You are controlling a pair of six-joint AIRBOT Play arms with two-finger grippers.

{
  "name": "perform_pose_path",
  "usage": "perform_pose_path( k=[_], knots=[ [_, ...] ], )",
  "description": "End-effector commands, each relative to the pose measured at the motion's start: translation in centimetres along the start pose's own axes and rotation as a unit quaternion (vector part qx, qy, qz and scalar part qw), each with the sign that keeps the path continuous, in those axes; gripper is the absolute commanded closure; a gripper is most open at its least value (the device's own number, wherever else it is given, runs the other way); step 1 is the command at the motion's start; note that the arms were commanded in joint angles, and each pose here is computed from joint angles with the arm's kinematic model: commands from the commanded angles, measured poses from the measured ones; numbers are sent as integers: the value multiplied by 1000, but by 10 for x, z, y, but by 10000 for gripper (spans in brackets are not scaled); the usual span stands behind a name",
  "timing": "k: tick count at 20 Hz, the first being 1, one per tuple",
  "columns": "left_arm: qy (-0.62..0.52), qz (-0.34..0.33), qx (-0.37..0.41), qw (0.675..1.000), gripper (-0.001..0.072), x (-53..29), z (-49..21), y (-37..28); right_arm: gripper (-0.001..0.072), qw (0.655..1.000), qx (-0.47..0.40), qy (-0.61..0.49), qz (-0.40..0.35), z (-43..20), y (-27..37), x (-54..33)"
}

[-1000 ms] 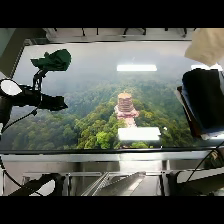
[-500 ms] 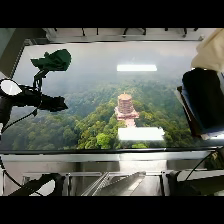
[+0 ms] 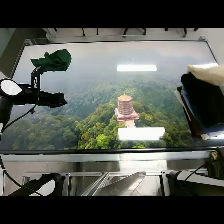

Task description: Fold the shirts.

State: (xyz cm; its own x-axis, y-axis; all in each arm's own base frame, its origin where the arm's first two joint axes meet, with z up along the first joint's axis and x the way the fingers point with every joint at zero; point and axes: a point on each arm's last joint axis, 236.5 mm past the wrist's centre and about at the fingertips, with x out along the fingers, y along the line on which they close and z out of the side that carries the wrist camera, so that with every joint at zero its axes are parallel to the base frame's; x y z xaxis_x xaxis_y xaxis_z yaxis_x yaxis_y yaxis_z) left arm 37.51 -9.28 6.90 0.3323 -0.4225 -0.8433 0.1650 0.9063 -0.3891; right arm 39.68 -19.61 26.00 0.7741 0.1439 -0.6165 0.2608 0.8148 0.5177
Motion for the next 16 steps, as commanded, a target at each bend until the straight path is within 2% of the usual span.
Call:
perform_pose_path(
  k=[1,5,9,10,11,12,13,16],
  knots=[
    [-16,4,7,1000,693,0,8,1,692,974,87,77,-192,-66,-79,-28],
    [-12,3,14,1000,693,0,6,1,691,958,141,151,-201,-135,-102,-5],
    [-1,0,14,1000,693,0,1,0,688,950,159,178,-201,-161,-113,8],
    [-1,0,14,1000,693,0,1,0,627,951,158,173,-201,-159,-113,8],
    [-1,0,14,1000,693,0,1,0,396,952,156,170,-202,-158,-112,6],
    [-1,0,14,1000,693,0,0,0,113,953,154,168,-202,-158,-109,2],
    [0,0,15,1000,693,0,0,-1,17,952,155,166,-204,-159,-105,-4],
    [-1,0,21,1000,693,0,0,-1,17,946,148,159,-239,-168,-102,-41]
  ],
)
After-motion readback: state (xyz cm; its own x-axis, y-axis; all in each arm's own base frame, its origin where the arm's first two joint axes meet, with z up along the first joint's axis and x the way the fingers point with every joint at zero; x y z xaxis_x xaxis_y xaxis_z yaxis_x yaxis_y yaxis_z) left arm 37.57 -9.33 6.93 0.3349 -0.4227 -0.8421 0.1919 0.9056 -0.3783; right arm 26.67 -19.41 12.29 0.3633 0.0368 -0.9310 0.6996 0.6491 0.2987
